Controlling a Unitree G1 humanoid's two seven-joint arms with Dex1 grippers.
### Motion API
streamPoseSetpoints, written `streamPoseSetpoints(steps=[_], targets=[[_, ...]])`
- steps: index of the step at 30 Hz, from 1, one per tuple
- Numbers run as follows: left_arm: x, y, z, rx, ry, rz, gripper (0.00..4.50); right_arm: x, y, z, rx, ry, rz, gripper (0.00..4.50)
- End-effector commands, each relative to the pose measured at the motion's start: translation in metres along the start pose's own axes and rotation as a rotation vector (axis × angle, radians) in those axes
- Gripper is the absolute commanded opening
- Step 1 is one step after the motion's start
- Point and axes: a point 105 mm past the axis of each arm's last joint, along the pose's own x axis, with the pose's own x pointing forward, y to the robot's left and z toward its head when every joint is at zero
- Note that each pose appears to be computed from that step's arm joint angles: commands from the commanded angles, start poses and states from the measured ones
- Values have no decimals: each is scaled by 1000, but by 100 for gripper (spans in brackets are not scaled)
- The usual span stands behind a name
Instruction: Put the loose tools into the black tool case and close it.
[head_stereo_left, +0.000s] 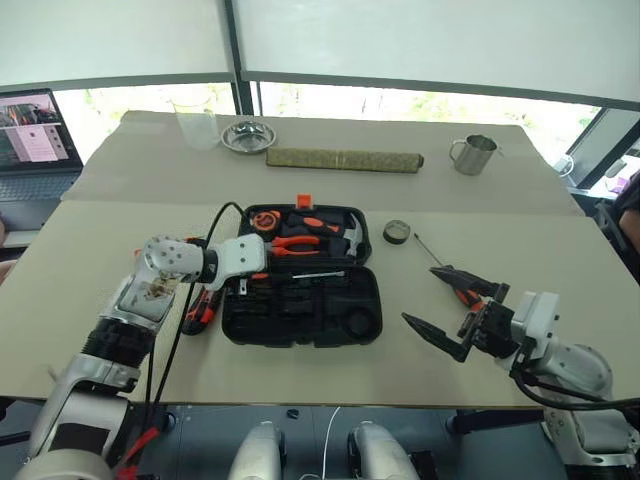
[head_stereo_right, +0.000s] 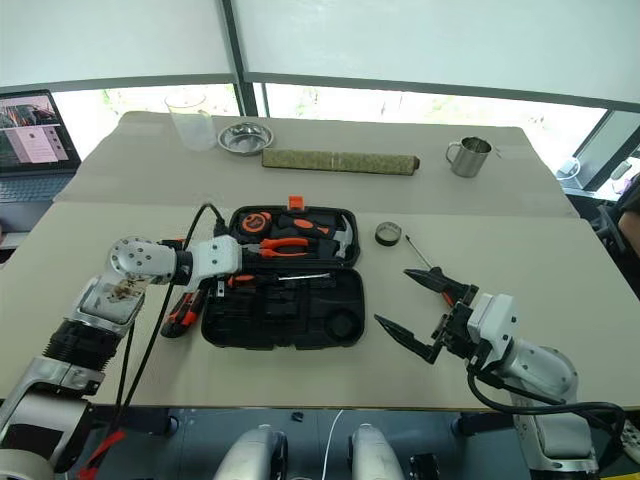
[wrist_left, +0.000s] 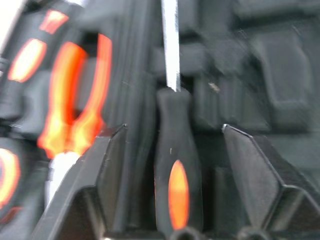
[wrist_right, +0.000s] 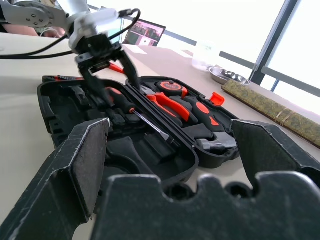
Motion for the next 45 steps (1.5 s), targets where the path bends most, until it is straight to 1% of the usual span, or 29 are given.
streamPoseSetpoints(steps=[1, 2, 5, 6, 7, 9, 11, 12, 16, 21, 26, 28, 29, 31, 33, 34, 37, 39, 40, 42, 44, 45], targets=[[-10, 5, 9, -27, -62, 38, 313, 2, 1, 8, -32, -28, 10, 450], [-10, 5, 6, -47, -66, 48, 313, 2, 1, 8, -31, -29, 13, 450], [-10, 6, 2, -142, -114, 87, 237, 3, 2, 7, -29, -31, 15, 450], [-7, 5, -2, -183, -125, 97, 208, 3, 2, 7, -29, -31, 13, 450], [-4, 4, -5, -206, -129, 102, 160, 3, 1, 7, -28, -32, 12, 450], [2, 3, -9, -222, -125, 108, 87, 3, 2, 7, -28, -32, 11, 450], [9, 0, -10, -211, -108, 101, 23, 3, 3, 7, -26, -32, 10, 450], [11, -1, -11, -205, -102, 97, 4, 3, 3, 7, -25, -32, 10, 450], [18, -4, -17, -212, -58, 90, 4, 3, 3, 7, -25, -31, 4, 450], [26, -21, -23, -182, -16, 23, 4, 1, 4, 6, -23, -26, -5, 450], [41, -37, -42, -147, 127, -42, 4, 2, 5, 3, -17, -24, -6, 450], [47, -39, -44, -172, 149, -31, 4, 2, 5, 2, -16, -24, -10, 450], [49, -40, -43, -182, 142, -24, 4, 2, 5, 2, -16, -24, -12, 450], [52, -39, -34, -198, 80, -12, 4, 2, 4, 2, -17, -23, -16, 450], [44, -33, -21, -219, -21, 22, 4, 0, 2, 4, -22, -20, -23, 450], [36, -25, -14, -228, -81, 61, 4, -3, -1, 4, -19, -17, -36, 450], [4, -14, 5, -201, -261, 125, 74, -14, -8, 4, -11, 6, -78, 450], [-22, -8, 12, -194, -361, 176, 144, -28, -17, 2, -3, 31, -150, 450], [-34, -7, 12, -184, -377, 195, 172, -37, -20, -1, -6, 59, -168, 450], [-55, -9, 8, -179, -383, 216, 258, -57, -23, -8, -8, 118, -208, 450], [-75, -15, 3, -202, -378, 223, 324, -77, -27, -14, -8, 174, -259, 450], [-84, -23, -1, -220, -366, 201, 375, -87, -27, -17, -7, 205, -280, 450]])
